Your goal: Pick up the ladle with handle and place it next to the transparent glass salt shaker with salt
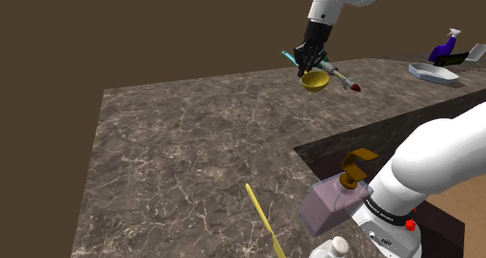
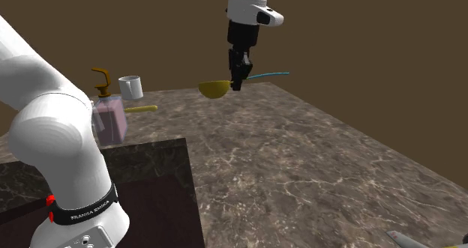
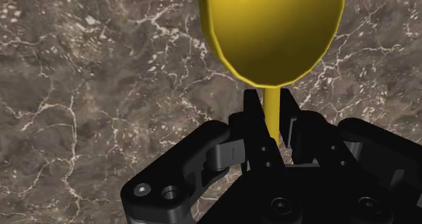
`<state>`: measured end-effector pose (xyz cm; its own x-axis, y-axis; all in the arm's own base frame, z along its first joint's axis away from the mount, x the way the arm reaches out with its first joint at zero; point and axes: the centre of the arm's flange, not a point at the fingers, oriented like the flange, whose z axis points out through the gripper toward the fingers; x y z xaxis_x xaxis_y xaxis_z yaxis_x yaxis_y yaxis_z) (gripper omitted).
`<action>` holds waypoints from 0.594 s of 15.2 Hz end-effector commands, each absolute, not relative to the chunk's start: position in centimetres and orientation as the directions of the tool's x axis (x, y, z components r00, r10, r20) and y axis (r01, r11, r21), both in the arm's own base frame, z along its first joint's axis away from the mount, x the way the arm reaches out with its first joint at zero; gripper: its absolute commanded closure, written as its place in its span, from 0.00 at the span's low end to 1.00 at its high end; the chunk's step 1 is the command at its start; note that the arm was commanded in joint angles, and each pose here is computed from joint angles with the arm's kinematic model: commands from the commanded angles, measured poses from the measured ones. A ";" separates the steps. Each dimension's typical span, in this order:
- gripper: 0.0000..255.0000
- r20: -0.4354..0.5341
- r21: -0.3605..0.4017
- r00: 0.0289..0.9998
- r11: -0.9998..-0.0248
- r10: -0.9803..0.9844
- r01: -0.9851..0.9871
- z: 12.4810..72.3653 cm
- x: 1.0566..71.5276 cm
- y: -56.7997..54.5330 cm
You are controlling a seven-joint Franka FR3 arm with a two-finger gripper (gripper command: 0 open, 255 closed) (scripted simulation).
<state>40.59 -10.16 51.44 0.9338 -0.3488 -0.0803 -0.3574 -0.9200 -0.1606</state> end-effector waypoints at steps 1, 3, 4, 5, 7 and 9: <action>1.00 -0.081 -0.160 0.933 -0.920 -0.350 -0.359 51.2 39.5 -7.7; 1.00 -0.081 -0.160 0.933 -0.920 -0.350 -0.359 51.2 38.4 -5.3; 1.00 -0.081 -0.160 0.933 -0.920 -0.350 -0.359 51.2 37.8 -4.1; 1.00 -0.081 -0.160 0.933 -0.920 -0.350 -0.359 51.2 37.3 -2.9; 1.00 -0.081 -0.160 0.933 -0.920 -0.350 -0.359 51.2 36.2 -0.5; 1.00 -0.081 -0.160 0.933 -0.920 -0.350 -0.359 51.2 35.1 1.9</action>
